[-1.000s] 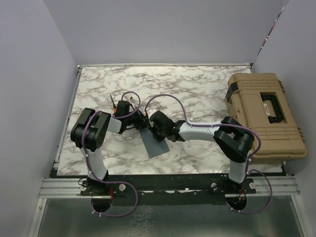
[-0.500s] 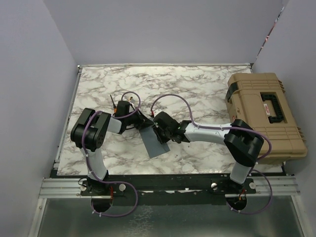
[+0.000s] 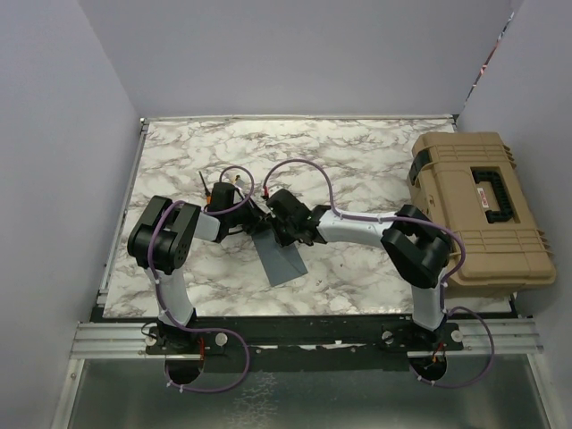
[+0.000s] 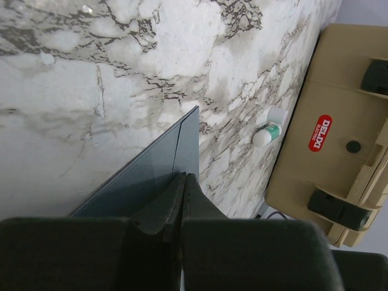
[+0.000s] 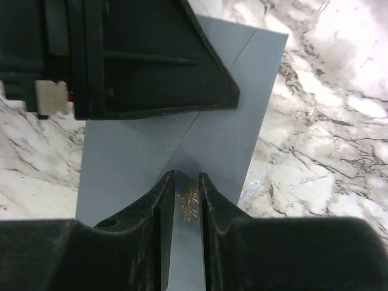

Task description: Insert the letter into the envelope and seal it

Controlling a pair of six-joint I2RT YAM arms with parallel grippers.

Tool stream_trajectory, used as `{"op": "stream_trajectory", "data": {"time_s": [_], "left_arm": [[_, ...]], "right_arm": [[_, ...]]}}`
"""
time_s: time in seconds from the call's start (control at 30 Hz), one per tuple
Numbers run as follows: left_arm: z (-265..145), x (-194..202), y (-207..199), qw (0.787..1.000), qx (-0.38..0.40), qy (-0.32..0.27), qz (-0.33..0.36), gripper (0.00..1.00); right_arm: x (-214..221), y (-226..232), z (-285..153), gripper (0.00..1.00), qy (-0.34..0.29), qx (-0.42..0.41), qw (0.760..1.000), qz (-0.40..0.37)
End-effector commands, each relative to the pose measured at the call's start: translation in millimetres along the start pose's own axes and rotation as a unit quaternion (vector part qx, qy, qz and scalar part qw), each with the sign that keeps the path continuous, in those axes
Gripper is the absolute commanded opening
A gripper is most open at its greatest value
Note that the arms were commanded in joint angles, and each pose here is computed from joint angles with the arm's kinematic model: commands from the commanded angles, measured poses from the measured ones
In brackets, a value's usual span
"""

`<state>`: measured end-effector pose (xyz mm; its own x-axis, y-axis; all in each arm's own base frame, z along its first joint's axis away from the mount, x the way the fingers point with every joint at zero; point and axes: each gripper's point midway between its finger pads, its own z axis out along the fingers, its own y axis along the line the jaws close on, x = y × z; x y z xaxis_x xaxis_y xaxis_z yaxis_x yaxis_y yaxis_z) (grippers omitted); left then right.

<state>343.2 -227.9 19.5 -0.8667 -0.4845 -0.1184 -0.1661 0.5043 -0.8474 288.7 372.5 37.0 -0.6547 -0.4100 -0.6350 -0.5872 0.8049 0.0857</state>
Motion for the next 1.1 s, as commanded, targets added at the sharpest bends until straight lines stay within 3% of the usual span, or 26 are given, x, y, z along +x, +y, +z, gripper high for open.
{"op": "stream_trajectory", "data": {"time_s": [0.0, 0.2, 0.53, 1.07], "left_arm": [[-5.7, 23.6, 66.6, 0.992, -0.114, 0.017, -0.043, 0.0], [-4.8, 25.3, 68.1, 0.992, -0.115, 0.02, -0.047, 0.0], [-2.9, 19.6, 67.4, 0.992, -0.116, 0.013, -0.048, 0.0], [-4.8, 16.5, 71.2, 0.991, -0.122, 0.011, -0.049, 0.0]], "right_arm": [[11.1, 5.1, 9.6, 0.25, 0.023, -0.015, 0.999, -0.025], [28.1, 3.1, 19.0, 0.26, 0.051, -0.018, 0.997, -0.056], [81.7, 0.8, 23.6, 0.37, 0.108, -0.014, 0.991, -0.08], [130.8, -9.3, -4.7, 0.35, 0.169, -0.001, 0.982, -0.086]]}}
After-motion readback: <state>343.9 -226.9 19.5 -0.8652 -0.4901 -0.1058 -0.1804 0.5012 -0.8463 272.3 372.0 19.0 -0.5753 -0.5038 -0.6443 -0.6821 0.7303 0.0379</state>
